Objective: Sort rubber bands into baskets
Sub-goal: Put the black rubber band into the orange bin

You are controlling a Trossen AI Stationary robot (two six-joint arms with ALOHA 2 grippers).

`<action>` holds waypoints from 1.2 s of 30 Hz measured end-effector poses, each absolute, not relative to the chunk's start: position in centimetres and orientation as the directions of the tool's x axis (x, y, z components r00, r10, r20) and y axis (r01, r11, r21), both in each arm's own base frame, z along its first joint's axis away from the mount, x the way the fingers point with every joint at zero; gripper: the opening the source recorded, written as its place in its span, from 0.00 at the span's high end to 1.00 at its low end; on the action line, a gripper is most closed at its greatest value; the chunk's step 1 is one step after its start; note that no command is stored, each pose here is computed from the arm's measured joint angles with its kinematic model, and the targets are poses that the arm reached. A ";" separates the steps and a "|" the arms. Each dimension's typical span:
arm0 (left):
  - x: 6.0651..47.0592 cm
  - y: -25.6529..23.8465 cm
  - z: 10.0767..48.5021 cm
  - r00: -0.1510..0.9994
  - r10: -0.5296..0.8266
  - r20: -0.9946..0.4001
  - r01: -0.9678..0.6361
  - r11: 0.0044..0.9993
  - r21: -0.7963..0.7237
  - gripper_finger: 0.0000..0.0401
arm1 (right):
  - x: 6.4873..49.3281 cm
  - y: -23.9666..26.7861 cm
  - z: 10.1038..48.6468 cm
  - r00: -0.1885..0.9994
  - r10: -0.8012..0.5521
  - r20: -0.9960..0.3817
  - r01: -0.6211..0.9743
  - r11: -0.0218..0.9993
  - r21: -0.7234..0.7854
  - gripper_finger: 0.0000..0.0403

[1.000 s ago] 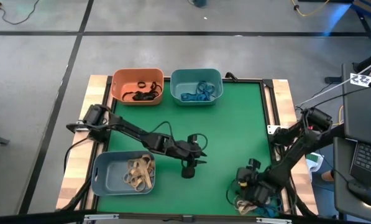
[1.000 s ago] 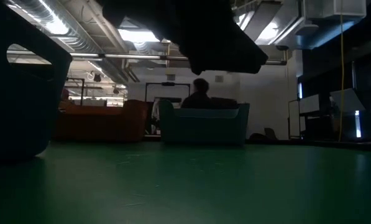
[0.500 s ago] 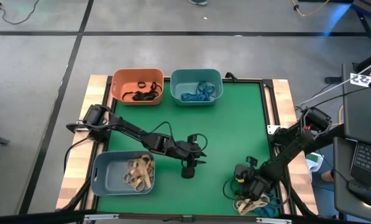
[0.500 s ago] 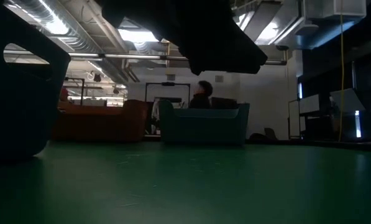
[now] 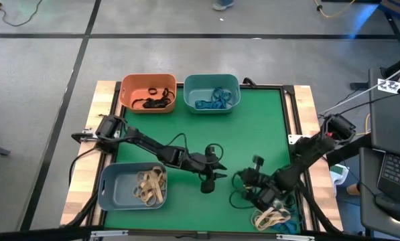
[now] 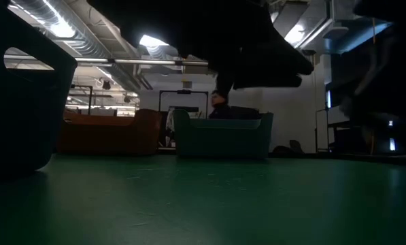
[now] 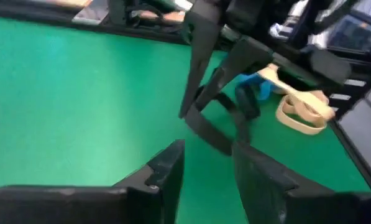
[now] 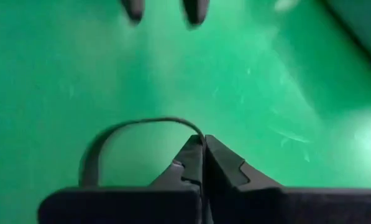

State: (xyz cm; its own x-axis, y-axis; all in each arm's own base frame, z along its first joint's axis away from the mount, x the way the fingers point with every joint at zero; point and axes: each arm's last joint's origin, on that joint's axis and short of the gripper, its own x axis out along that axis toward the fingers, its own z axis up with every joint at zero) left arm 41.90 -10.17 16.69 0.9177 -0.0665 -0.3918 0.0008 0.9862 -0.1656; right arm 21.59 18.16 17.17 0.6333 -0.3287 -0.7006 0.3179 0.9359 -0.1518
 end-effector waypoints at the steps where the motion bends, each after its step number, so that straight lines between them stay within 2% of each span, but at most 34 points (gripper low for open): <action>1: 41.9 -10.2 16.6 0.916 -0.066 -0.396 -0.006 0.984 -0.177 0.67 | 21.9 17.9 17.2 0.634 -0.338 -0.696 0.324 0.933 -0.158 0.98; 8: 41.9 -10.0 16.6 0.918 -0.052 -0.394 -0.039 0.975 -0.219 0.64 | 24.0 16.5 17.5 0.658 -0.349 -0.667 0.306 0.934 -0.186 0.97; 14: 41.9 -9.3 16.3 0.904 0.043 -0.425 -0.144 0.967 -0.209 0.58 | 25.1 16.4 18.0 0.703 -0.325 -0.633 0.253 0.946 -0.205 0.98; 22: 41.9 -9.0 16.2 0.901 0.044 -0.431 -0.162 0.957 -0.242 0.59 | 25.6 16.4 18.3 0.737 -0.328 -0.591 0.223 0.943 -0.246 0.97; 27: 41.9 -9.1 16.3 0.902 0.025 -0.431 -0.133 0.966 -0.221 0.68 | 25.8 16.4 18.4 0.749 -0.322 -0.579 0.218 0.945 -0.243 0.97; 34: 41.9 -9.2 16.3 0.907 0.019 -0.421 -0.090 0.984 -0.151 0.96 | 25.8 16.5 18.4 0.751 -0.305 -0.586 0.202 0.951 -0.236 0.97; 36: 41.9 -9.2 16.3 0.906 0.019 -0.422 -0.085 0.987 -0.138 0.98 | 25.8 16.5 18.4 0.751 -0.299 -0.589 0.198 0.952 -0.232 0.97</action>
State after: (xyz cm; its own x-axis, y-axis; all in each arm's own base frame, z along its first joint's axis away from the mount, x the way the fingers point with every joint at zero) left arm 41.89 -9.20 16.34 0.9064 0.0192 -0.4219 -0.0851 0.9868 -0.1380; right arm 25.82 16.54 18.42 0.7505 -0.2992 -0.5892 0.1978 0.9525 -0.2317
